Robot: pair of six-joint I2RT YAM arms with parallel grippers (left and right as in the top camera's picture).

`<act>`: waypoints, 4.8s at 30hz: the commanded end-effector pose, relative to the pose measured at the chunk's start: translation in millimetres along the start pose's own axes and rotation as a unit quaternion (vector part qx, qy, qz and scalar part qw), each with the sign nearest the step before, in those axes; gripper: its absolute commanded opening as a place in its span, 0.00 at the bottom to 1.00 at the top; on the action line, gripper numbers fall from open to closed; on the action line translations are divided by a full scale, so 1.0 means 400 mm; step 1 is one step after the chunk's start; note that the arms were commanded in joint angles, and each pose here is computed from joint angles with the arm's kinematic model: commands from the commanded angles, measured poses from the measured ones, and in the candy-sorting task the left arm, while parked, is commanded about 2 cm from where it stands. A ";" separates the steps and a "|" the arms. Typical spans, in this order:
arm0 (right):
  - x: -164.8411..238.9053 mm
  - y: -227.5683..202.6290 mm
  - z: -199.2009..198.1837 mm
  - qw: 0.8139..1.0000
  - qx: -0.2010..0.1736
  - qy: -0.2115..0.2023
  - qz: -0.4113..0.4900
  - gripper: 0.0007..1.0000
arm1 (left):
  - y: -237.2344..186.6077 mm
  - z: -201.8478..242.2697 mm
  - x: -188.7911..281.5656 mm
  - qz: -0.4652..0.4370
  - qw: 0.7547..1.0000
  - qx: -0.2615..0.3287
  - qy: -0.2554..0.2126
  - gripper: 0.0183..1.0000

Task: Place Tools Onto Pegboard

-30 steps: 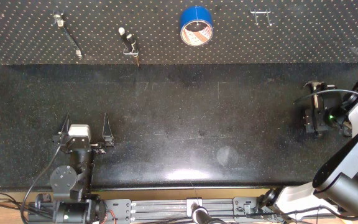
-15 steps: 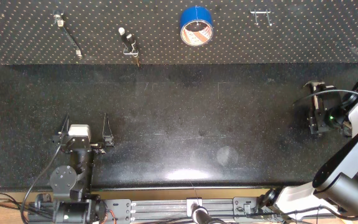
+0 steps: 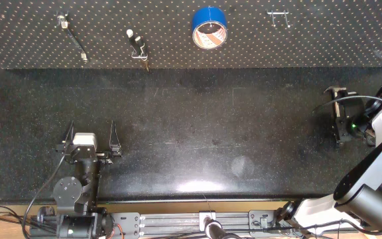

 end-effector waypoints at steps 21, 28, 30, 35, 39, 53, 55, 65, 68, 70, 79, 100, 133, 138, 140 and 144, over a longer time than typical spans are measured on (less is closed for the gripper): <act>-0.006 -0.002 0.005 1.000 -0.027 0.001 0.004 0.34 | 0.001 -0.007 0.001 -0.003 1.000 -0.006 -0.008 1.00; -0.019 -0.006 0.007 1.000 -0.026 0.005 0.012 0.27 | 0.001 -0.007 0.001 -0.003 1.000 -0.006 -0.008 1.00; -0.019 -0.007 0.007 1.000 -0.024 0.006 0.013 0.25 | 0.001 -0.007 0.001 -0.003 1.000 -0.006 -0.008 1.00; -0.019 -0.007 0.007 1.000 -0.010 0.006 0.013 0.23 | 0.001 -0.007 0.001 -0.003 1.000 -0.006 -0.008 1.00; -0.019 -0.008 0.008 1.000 0.008 0.007 0.014 0.22 | 0.001 -0.007 0.001 -0.003 1.000 -0.006 -0.008 1.00; -0.019 -0.010 0.009 1.000 0.008 0.008 0.015 0.14 | 0.001 -0.007 0.001 -0.003 1.000 -0.006 -0.008 1.00; -0.019 -0.009 0.010 1.000 0.008 0.009 0.015 0.13 | 0.001 -0.007 0.001 -0.003 1.000 -0.006 -0.008 1.00; -0.019 -0.009 0.010 1.000 0.006 0.009 0.014 0.12 | 0.001 -0.007 0.001 -0.003 1.000 -0.006 -0.008 1.00; -0.018 -0.009 0.009 1.000 0.006 0.009 0.014 0.12 | 0.001 -0.007 0.001 -0.003 1.000 -0.006 -0.008 1.00; -0.018 -0.009 0.010 1.000 0.006 0.009 0.014 0.12 | 0.001 -0.007 0.001 -0.003 1.000 -0.006 -0.008 1.00; -0.017 -0.006 0.012 1.000 0.005 0.013 0.011 0.08 | 0.001 -0.007 0.001 -0.003 1.000 -0.006 -0.008 1.00; 0.021 -0.004 0.032 0.999 -0.039 0.030 -0.007 0.08 | 0.001 -0.007 0.001 -0.003 1.000 -0.006 -0.008 1.00; 0.413 0.142 0.320 0.935 -0.051 0.173 -0.304 0.07 | 0.001 -0.007 0.001 -0.003 1.000 -0.006 -0.008 0.99; 0.449 0.168 0.363 0.925 -0.036 0.171 -0.338 0.07 | 0.001 -0.007 0.001 -0.003 1.000 -0.006 -0.008 1.00; 0.464 0.179 0.376 0.922 -0.024 0.152 -0.356 0.07 | 0.001 -0.007 0.001 -0.003 1.000 -0.006 -0.008 1.00; 0.475 0.195 0.421 0.919 0.003 0.130 -0.373 0.08 | 0.001 -0.007 0.001 -0.003 1.000 -0.006 -0.008 1.00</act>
Point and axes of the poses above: each gripper's point midway between its finger pads, its own x axis back along the fingers, its own z axis along the line the jaws close on, y = z × x, the point moved 4 cm from there along x, back along the fingers, and after that the axes turned 14 degrees about -x, right-handed, at the moved point
